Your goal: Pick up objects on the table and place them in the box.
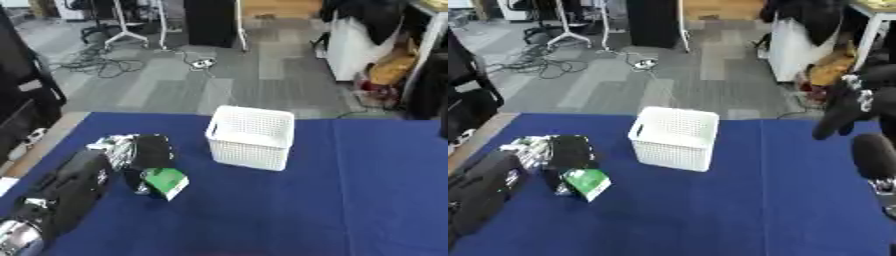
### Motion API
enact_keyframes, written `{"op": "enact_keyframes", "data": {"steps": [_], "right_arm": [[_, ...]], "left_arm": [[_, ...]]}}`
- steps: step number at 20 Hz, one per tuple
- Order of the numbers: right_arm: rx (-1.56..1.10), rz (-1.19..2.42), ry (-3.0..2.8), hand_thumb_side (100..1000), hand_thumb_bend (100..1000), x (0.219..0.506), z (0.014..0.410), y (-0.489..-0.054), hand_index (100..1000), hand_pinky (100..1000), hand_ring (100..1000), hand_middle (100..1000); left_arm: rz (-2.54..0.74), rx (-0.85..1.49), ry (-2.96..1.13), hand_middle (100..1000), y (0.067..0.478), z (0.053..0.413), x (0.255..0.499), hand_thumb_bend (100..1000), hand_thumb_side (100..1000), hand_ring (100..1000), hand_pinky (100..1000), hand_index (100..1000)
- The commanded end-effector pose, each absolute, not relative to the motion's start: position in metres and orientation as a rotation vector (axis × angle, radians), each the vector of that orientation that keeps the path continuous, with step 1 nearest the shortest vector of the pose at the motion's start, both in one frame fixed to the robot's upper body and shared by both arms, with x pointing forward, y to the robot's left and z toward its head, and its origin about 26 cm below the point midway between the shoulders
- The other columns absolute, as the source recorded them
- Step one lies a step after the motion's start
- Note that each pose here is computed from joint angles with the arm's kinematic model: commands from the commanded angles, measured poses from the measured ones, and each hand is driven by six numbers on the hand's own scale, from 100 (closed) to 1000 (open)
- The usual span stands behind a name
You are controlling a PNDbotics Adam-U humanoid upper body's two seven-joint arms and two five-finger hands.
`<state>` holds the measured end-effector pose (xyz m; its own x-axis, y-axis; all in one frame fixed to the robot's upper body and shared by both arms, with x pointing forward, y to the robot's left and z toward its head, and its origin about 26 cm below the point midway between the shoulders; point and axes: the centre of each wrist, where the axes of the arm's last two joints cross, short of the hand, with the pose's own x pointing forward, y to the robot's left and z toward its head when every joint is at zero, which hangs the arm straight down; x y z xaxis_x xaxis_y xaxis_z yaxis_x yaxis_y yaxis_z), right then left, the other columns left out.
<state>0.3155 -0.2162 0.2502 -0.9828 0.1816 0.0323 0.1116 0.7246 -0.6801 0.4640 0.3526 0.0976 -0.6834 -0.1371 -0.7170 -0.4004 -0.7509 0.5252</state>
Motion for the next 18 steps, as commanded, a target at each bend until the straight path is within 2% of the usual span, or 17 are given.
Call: {"op": "enact_keyframes", "data": {"steps": [1, 10, 18], "right_arm": [[-0.263, 1.124, -2.847, 939, 235, 0.313, 0.259, -0.217, 433, 214, 292, 234], [-0.276, 1.130, -2.834, 938, 234, 0.313, 0.257, -0.219, 433, 214, 292, 235], [-0.273, 1.133, -2.830, 940, 234, 0.313, 0.257, -0.219, 433, 215, 292, 235]], "left_arm": [[2.374, -0.867, 1.511, 100, 0.361, 0.130, 0.465, 170, 918, 100, 100, 293], [2.151, -1.121, 1.637, 100, 0.366, 0.223, 0.458, 178, 907, 100, 100, 290], [2.096, -1.191, 1.716, 100, 0.344, 0.271, 0.457, 179, 902, 100, 103, 292]]}}
